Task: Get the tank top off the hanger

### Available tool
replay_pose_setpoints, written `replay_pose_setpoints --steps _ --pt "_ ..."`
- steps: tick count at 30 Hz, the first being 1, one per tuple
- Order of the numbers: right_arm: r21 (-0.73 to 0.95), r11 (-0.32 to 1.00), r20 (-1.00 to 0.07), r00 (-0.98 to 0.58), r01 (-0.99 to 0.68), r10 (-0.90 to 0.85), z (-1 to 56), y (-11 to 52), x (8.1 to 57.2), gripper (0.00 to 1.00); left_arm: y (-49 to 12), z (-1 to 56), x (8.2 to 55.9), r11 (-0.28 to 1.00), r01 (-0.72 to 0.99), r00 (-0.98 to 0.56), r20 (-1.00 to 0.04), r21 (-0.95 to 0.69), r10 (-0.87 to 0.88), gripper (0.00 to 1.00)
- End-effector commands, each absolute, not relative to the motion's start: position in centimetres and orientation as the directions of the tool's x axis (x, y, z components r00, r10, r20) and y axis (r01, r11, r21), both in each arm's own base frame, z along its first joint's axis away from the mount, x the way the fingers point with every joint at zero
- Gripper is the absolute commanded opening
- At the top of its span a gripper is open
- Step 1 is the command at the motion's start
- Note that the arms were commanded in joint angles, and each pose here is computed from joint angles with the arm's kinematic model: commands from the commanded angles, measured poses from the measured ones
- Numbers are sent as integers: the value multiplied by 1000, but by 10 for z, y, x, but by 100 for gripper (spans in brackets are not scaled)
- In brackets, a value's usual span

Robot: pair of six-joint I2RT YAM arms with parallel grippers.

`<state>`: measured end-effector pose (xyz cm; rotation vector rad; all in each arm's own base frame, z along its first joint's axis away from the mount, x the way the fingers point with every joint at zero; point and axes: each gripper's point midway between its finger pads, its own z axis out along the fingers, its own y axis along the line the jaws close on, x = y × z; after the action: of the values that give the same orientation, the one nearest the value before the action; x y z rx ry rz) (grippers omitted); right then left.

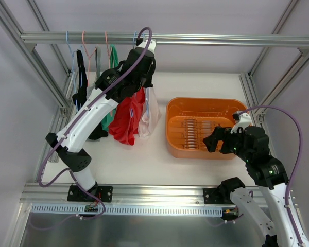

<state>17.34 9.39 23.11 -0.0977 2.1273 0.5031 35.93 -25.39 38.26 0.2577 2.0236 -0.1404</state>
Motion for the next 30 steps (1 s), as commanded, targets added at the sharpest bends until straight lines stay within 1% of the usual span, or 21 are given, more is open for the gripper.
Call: replay_pose_setpoints --steps 1,3,4,15,18,24,28,30 --pt "333 899 -833 -536 -285 138 242 99 176 100 -248 398 365 981 194 -389 -917 10 87 14" --pt "333 899 -832 -537 -285 138 241 99 176 100 -244 401 365 985 171 -380 -922 6 72 3" --pt "331 899 -832 -539 -288 134 240 99 176 100 -242 406 364 986 166 -372 -926 2 65 0" --pt "337 896 -833 -535 -290 140 240 100 176 99 -239 468 346 971 206 -260 -963 -122 -66 0" --pt "327 902 -837 -529 -281 139 239 97 176 99 -238 480 342 967 220 -234 -969 -130 -77 0" --pt "311 906 -841 -527 -287 122 238 96 177 100 -235 482 327 952 251 -239 -964 -176 -116 0" --pt "313 904 -839 -531 -292 119 238 98 177 100 -237 487 334 954 238 -211 -968 -184 -134 0" --pt "310 906 -841 -528 -287 121 238 96 177 99 -242 488 329 939 269 -223 -962 -215 -156 0"
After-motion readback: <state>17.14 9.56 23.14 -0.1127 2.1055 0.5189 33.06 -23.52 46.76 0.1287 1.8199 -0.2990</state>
